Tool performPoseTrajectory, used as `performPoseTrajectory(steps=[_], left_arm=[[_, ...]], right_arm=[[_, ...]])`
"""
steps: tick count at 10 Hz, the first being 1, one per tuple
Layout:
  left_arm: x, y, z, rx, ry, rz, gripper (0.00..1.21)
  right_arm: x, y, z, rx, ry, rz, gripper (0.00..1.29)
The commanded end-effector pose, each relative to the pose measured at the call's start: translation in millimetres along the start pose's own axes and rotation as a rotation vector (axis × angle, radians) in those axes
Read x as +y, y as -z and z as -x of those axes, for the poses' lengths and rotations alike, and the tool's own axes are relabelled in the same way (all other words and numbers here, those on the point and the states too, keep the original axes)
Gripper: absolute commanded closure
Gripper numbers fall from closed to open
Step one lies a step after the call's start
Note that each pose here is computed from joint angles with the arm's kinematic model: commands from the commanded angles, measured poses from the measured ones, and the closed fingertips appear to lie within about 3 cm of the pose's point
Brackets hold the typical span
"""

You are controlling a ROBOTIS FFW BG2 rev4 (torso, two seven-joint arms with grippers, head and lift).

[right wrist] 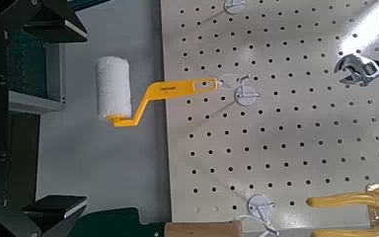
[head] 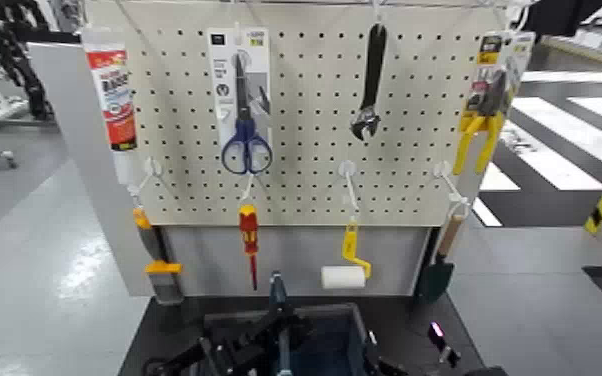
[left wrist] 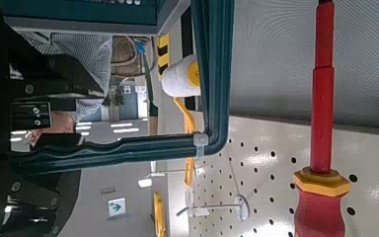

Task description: Place the crate on the table.

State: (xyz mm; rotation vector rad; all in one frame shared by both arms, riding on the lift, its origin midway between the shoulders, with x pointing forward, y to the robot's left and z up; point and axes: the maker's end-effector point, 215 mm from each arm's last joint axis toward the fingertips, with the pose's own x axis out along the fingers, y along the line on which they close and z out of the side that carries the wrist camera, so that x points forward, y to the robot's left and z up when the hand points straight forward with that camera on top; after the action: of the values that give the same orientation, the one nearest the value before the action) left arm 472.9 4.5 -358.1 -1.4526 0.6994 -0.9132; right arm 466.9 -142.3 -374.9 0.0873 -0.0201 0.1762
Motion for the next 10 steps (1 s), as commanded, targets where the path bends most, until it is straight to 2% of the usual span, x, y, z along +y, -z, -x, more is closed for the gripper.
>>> performPoseTrajectory(steps=[1, 3, 6, 8, 10], left_arm=[[-7.6, -3, 1, -0.003, 0.01, -0.031, 0.47], [-13.4, -8, 5, -0.005, 0.003, -0.077, 0.38], [-27.1, -12, 10, 0.016, -0.009, -0.156, 0.36], [-33.8, -22, 20, 0.01, -0.059, -0.279, 0.36], [-31.8, -54, 43, -0.065, -0.19, -0.48, 0.36]], right_arm=[[0.0, 1, 0, 0.003, 0.001, -0.002, 0.14], [-0.1, 1, 0, 0.004, 0.001, -0.004, 0.14], [-0.2, 2, 0, 0.006, 0.001, -0.005, 0.14], [0.6, 0, 0, 0.003, 0.0, -0.007, 0.14], [-0.2, 1, 1, 0.004, 0.002, -0.007, 0.14]])
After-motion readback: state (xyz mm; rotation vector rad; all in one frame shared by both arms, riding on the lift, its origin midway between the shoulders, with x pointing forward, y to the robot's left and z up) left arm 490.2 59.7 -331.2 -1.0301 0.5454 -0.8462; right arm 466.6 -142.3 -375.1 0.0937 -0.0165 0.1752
